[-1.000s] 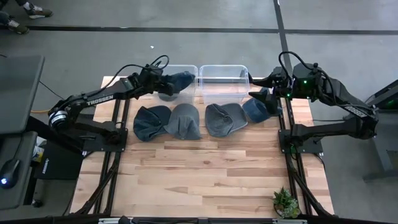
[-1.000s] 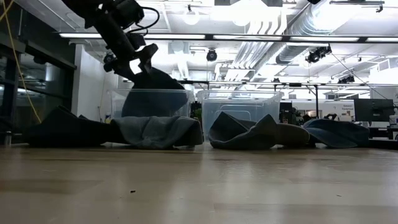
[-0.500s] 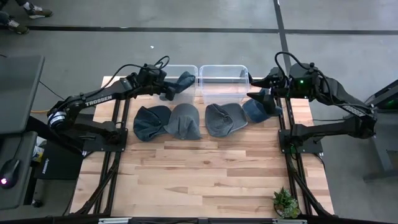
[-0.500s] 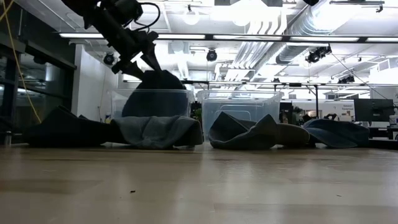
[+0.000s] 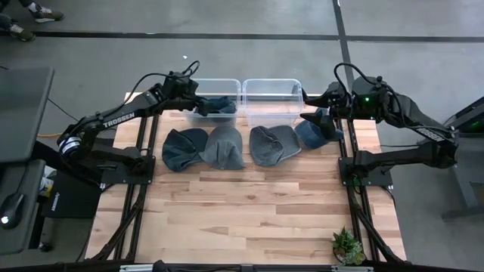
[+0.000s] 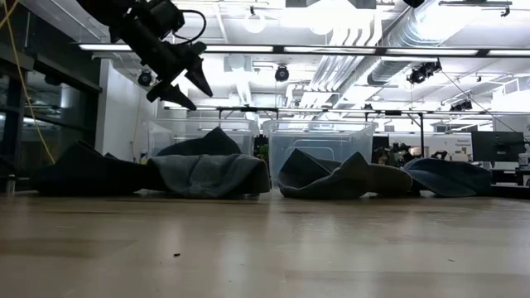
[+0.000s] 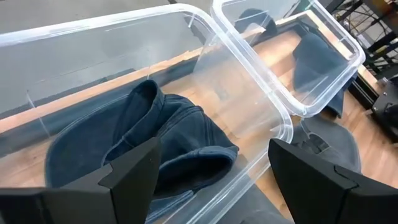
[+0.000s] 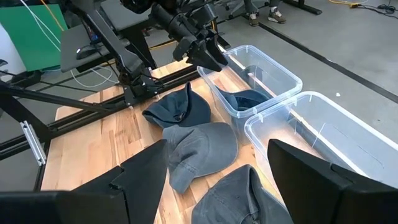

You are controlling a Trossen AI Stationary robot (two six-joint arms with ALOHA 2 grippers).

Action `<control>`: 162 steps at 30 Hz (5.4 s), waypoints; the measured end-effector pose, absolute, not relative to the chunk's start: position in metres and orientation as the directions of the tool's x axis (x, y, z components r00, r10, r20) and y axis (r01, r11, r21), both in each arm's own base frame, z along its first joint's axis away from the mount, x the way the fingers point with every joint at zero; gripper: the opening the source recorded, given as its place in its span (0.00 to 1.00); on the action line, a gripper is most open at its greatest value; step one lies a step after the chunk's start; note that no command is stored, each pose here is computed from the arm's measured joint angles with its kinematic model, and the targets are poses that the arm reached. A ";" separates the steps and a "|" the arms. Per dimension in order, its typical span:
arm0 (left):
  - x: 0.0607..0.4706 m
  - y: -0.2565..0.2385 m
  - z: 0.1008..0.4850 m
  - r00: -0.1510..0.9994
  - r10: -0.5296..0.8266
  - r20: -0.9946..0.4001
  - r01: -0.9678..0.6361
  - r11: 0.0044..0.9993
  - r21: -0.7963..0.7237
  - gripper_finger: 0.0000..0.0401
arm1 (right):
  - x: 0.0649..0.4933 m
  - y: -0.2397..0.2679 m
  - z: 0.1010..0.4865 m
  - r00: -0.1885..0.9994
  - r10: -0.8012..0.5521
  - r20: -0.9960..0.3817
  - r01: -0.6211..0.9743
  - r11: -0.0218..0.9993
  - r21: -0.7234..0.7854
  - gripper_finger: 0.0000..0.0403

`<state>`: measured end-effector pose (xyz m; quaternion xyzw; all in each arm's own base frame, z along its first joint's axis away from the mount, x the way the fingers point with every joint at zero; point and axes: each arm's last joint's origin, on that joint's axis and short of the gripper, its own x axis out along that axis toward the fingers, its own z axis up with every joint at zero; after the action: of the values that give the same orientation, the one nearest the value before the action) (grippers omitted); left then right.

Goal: Pick and place caps into container
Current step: Put the left blue cap into the left transparent container

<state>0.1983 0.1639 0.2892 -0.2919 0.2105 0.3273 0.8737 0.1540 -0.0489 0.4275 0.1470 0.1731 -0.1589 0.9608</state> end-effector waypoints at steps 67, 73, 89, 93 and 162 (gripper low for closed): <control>0.168 -0.050 0.221 0.207 0.349 -0.914 -0.661 0.739 0.132 0.73 | 0.153 -0.046 0.425 0.899 -0.157 -0.408 0.221 0.969 0.113 0.67; 0.177 -0.053 0.207 0.128 0.374 -0.918 -0.648 0.733 0.208 0.73 | 0.152 -0.045 0.422 0.885 -0.153 -0.439 0.225 0.967 0.117 0.67; 0.189 -0.057 0.185 0.022 0.442 -0.897 -0.620 0.710 0.334 0.73 | 0.151 -0.045 0.421 0.885 -0.145 -0.443 0.228 0.964 0.139 0.67; 0.193 -0.057 0.178 0.016 0.479 -0.878 -0.621 0.692 0.366 0.73 | 0.151 -0.045 0.421 0.885 -0.144 -0.443 0.236 0.958 0.161 0.67; 0.214 -0.042 0.321 0.353 -0.132 -0.926 -0.669 0.657 -0.348 0.00 | 0.146 -0.045 0.411 0.817 -0.175 -0.549 0.214 0.977 0.006 0.67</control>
<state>0.2136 -0.0421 0.3211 -0.3717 0.5386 0.1832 0.7336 0.1463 -0.0448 0.4109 0.0337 0.2848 -0.1022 0.9525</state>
